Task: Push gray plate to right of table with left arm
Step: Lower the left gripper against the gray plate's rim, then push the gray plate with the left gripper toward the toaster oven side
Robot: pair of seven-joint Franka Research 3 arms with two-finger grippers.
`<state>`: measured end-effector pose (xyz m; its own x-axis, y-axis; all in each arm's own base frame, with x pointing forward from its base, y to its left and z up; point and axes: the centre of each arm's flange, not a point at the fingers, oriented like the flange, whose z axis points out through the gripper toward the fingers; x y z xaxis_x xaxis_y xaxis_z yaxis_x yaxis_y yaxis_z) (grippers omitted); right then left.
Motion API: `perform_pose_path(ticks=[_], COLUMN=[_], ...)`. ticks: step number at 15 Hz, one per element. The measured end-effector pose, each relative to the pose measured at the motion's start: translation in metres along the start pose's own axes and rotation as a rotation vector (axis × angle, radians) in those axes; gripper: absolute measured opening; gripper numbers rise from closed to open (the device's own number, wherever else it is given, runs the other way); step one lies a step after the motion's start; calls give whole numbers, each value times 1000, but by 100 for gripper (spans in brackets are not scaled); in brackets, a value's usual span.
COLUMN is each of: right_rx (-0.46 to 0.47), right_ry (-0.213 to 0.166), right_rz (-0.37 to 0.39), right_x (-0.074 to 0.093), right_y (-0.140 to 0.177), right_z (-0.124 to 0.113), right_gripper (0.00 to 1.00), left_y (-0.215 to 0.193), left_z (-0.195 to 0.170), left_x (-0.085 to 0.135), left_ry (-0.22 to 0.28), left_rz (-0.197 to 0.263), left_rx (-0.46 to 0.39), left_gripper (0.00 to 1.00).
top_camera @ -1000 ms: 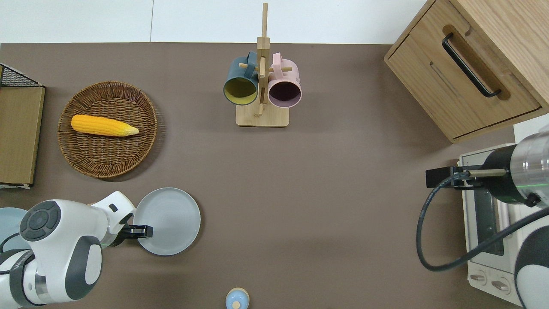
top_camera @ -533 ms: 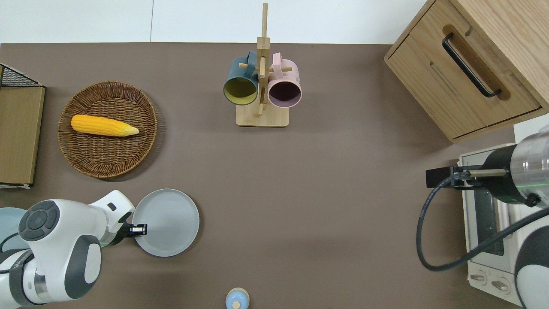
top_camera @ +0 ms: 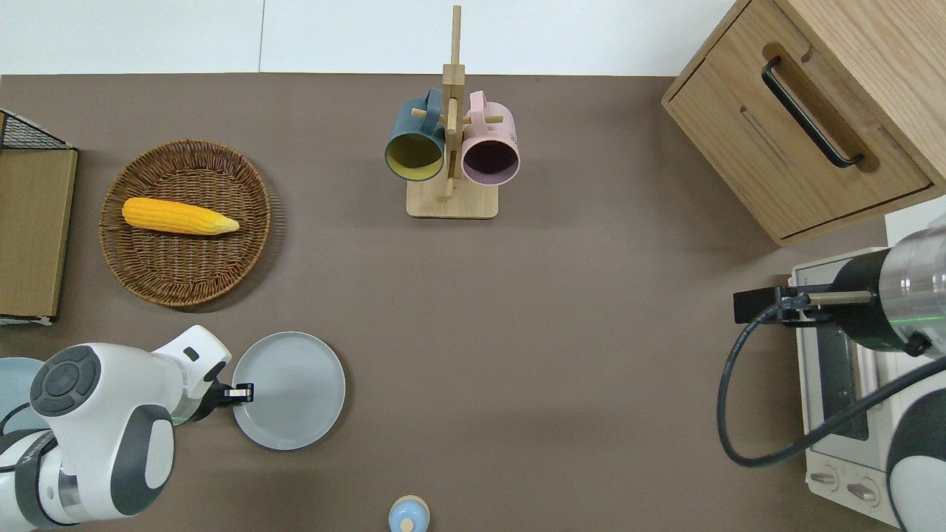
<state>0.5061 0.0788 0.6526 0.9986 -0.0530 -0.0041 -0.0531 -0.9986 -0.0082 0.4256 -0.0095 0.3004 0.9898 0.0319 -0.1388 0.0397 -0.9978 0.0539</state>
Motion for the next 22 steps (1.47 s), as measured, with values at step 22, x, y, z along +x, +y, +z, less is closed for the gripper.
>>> perform_pose_path(ticks=[22], right_rx=[0], right_ry=[0], right_rz=[0], right_x=[0], right_y=[0], right_z=[0], right_gripper=[100], left_y=[175], left_z=[15], left_x=[-35], left_ry=[23], left_rz=[-117], left_rx=[-93], left_gripper=[4])
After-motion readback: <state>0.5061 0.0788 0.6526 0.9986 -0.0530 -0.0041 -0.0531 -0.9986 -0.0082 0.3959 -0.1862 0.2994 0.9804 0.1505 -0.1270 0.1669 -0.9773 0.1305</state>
